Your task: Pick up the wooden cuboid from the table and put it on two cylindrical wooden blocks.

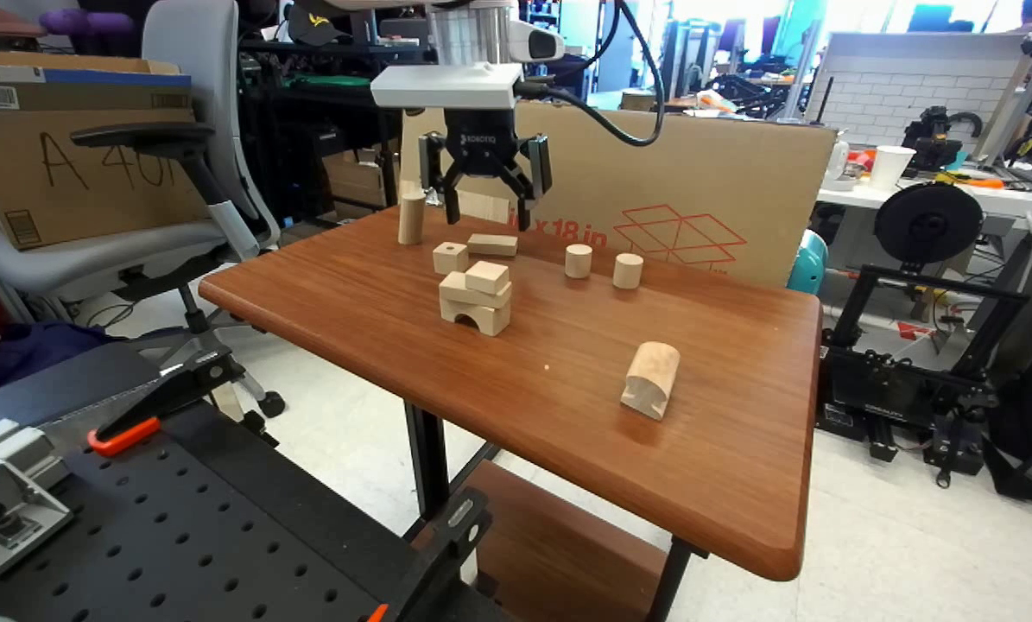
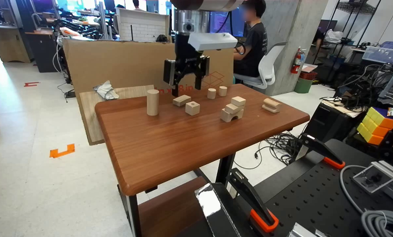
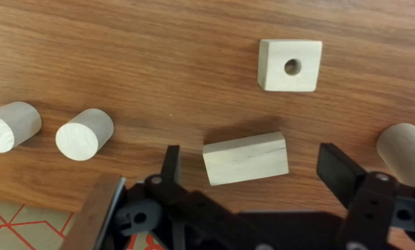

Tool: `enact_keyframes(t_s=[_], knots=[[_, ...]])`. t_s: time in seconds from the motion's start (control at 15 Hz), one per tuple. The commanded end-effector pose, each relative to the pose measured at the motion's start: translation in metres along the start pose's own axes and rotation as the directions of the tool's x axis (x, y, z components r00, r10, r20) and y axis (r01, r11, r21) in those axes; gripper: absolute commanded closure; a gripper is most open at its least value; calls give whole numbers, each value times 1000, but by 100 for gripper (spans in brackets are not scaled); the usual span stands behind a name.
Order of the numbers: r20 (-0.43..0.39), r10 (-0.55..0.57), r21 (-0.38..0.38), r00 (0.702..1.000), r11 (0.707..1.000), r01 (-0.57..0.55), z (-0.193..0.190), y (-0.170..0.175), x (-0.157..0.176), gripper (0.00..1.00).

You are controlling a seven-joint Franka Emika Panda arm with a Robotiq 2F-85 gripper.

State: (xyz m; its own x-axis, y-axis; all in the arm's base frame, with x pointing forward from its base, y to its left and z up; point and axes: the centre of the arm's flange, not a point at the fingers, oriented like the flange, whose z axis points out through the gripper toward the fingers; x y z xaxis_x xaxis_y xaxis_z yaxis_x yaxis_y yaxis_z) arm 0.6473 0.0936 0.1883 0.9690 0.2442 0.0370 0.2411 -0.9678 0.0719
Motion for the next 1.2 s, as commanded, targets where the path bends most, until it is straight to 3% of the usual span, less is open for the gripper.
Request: enact_keyframes(t_s=[0.0,0.87,0.93,1.0,1.13], knots=[[20,-25,-31,999,999,26,9,-2,15,0],[53,-49,-60,997,997,52,31,-5,33,0],[70,-57,-61,996,996,61,33,-4,33,25],[79,-60,-67,995,996,65,33,-4,33,26],[89,-77,-65,993,994,83,28,-5,31,42]])
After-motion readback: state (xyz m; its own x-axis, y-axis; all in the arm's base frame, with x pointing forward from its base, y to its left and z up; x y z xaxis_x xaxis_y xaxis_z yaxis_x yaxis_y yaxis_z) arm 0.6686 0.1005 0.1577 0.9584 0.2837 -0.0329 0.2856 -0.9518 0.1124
